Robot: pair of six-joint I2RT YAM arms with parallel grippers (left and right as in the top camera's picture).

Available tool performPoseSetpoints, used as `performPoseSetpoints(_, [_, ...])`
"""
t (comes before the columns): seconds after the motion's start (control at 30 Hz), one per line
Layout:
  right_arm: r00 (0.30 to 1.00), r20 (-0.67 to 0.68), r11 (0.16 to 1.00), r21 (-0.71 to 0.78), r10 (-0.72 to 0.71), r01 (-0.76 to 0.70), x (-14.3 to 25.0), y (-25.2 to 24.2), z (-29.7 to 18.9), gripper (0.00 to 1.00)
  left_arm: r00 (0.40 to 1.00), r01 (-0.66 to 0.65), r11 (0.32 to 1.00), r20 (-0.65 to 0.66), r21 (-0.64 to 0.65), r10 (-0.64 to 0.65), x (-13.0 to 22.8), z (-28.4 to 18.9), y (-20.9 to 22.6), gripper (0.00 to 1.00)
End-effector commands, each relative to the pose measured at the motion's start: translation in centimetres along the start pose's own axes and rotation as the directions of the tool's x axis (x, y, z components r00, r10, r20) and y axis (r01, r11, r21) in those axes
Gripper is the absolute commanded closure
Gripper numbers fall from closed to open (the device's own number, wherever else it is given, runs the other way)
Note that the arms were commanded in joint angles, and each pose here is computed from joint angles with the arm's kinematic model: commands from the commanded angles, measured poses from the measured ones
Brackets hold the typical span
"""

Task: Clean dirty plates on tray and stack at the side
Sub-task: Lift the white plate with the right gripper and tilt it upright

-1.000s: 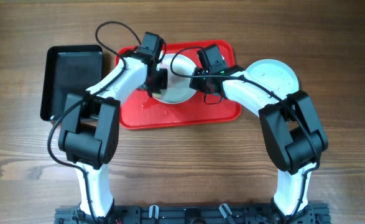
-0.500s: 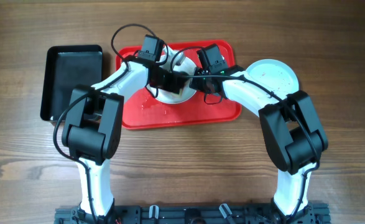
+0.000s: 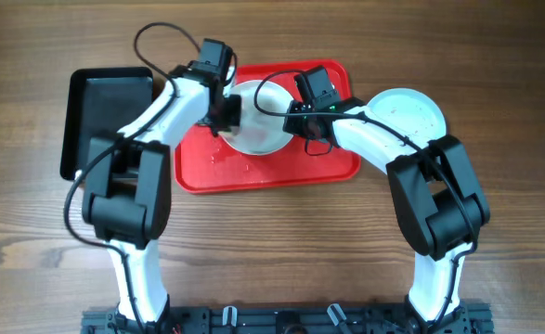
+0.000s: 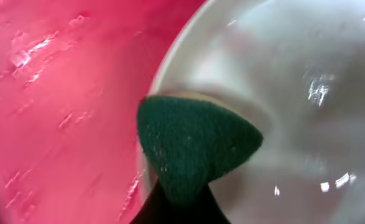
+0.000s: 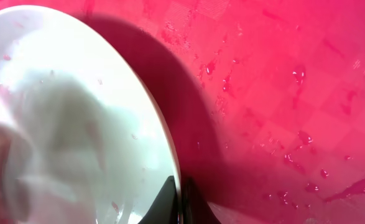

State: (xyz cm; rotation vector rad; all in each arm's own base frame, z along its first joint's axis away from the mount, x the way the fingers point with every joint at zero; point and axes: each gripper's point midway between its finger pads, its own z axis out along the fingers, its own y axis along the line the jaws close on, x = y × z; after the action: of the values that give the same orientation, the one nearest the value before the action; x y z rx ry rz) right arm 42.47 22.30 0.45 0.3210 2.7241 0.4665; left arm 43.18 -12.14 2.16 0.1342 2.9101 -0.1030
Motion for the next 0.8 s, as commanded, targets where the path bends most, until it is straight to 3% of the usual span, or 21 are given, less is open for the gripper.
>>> performPoseSetpoints(0.0, [0.995, -0.079, 0.999, 0.008, -0.053, 0.053, 2.0, -1.1, 1.1, 0.96, 0.983, 0.132, 0.99, 0.139, -0.054, -0.123, -2.5, -7.3, 3.6, 0.96])
performPoseSetpoints(0.2, [0.991, -0.086, 0.995, 0.016, -0.098, 0.1, 2.0, -0.9, -1.2, 0.96, 0.977, 0.18, 0.983, 0.109, 0.035, -0.183, -1.7, -8.6, 4.6, 0.96])
performPoseSetpoints(0.47, [0.981, 0.055, 0.96, 0.221, -0.188, 0.171, -0.9, -3.0, -8.5, 0.96, 0.969, 0.239, 0.968, 0.039, 0.079, -0.243, 0.5, -5.3, 4.3, 0.96])
performPoseSetpoints(0.77, [0.857, 0.271, 0.787, 0.575, -0.438, 0.221, -4.2, -4.0, -17.7, 0.96, 0.962, 0.261, 0.961, 0.054, 0.093, -0.266, 0.4, -4.5, 4.2, 0.96])
